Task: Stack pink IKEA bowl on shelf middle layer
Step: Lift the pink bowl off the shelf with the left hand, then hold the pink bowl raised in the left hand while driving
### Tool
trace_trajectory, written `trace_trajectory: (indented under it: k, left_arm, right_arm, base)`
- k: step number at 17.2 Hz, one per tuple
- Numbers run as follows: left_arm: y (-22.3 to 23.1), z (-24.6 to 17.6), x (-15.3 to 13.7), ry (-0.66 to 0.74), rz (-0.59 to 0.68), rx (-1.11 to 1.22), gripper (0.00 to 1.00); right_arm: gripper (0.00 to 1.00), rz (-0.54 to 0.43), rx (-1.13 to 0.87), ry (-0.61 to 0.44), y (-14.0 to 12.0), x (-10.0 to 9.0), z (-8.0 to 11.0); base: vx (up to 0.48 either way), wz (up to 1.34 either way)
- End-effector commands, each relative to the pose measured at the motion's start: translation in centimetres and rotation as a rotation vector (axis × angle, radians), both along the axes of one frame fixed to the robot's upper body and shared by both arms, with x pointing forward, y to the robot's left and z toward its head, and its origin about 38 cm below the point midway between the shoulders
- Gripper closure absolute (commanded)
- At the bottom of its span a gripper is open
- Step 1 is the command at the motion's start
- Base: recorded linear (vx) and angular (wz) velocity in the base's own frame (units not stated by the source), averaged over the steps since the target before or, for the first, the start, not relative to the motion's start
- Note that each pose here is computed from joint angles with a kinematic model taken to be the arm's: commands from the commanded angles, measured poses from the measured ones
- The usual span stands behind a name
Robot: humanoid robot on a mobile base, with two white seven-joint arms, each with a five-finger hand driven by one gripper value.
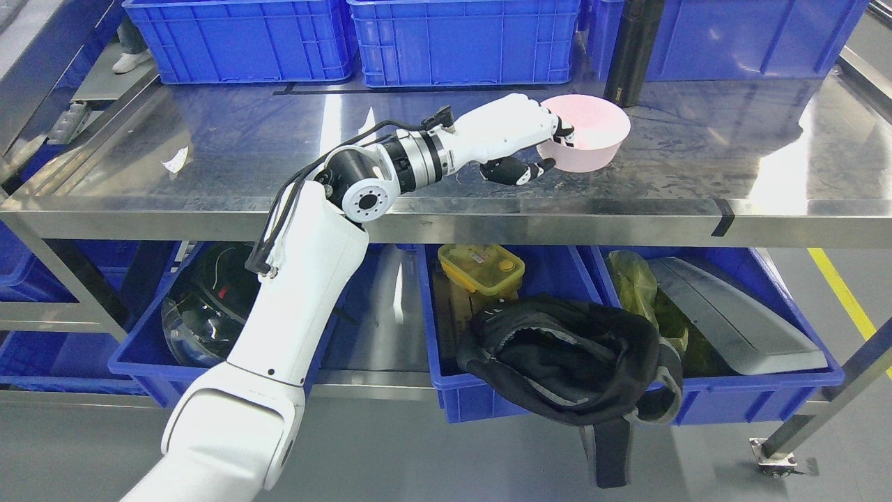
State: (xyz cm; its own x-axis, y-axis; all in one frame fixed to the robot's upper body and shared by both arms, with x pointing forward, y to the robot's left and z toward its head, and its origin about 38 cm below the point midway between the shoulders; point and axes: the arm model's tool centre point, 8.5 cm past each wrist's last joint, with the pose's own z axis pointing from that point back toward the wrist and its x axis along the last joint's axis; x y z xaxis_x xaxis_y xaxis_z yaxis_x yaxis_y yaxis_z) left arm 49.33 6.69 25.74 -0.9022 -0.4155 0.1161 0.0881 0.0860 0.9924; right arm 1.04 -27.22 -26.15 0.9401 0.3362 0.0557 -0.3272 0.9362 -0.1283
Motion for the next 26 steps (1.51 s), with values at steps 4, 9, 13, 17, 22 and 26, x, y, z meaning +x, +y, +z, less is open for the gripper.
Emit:
trace_trajectory:
  k: [4, 9, 13, 17, 22, 26]
  left_arm:
    - [5.9, 2.9, -5.1, -0.185, 0.038, -0.198, 1.00]
    - [6.5, -1.0, -6.3, -0.084, 0.049, -0.212, 1.00]
    - [6.7, -2.5, -6.8, -0.047, 0.051, -0.218, 0.99]
    - [5.9, -3.1, -7.2, -0.031, 0.030, -0.215, 0.99]
    - [5.3, -3.5, -7.5, -0.024, 0.012, -0.215, 0.99]
    - [5.2, -3.6, -7.5, -0.020, 0.010, -0.215, 0.99]
  right_arm:
    - [0.00, 0.002, -0.014, -0.001, -1.0, -0.4, 0.1]
    - [0.00, 0.000, -0.014, -0.001, -1.0, -0.4, 0.1]
    - [0.00, 0.000, -0.014, -0.001, -1.0, -0.4, 0.1]
    - [0.00, 0.000, -0.014, -0.001, -1.0, -0.4, 0.1]
    - [0.00, 0.000, -0.014, -0.001, -1.0, -0.4, 0.1]
    - [0.00, 0.002, -0.014, -0.001, -1.0, -0.4, 0.1]
  base:
    - [0.002, 0.08]
    - [-0.004, 0.31]
    - [-0.040, 0.50]
    - [-0.057, 0.78]
    - [-0.042, 1.17]
    - [0.027, 1.39]
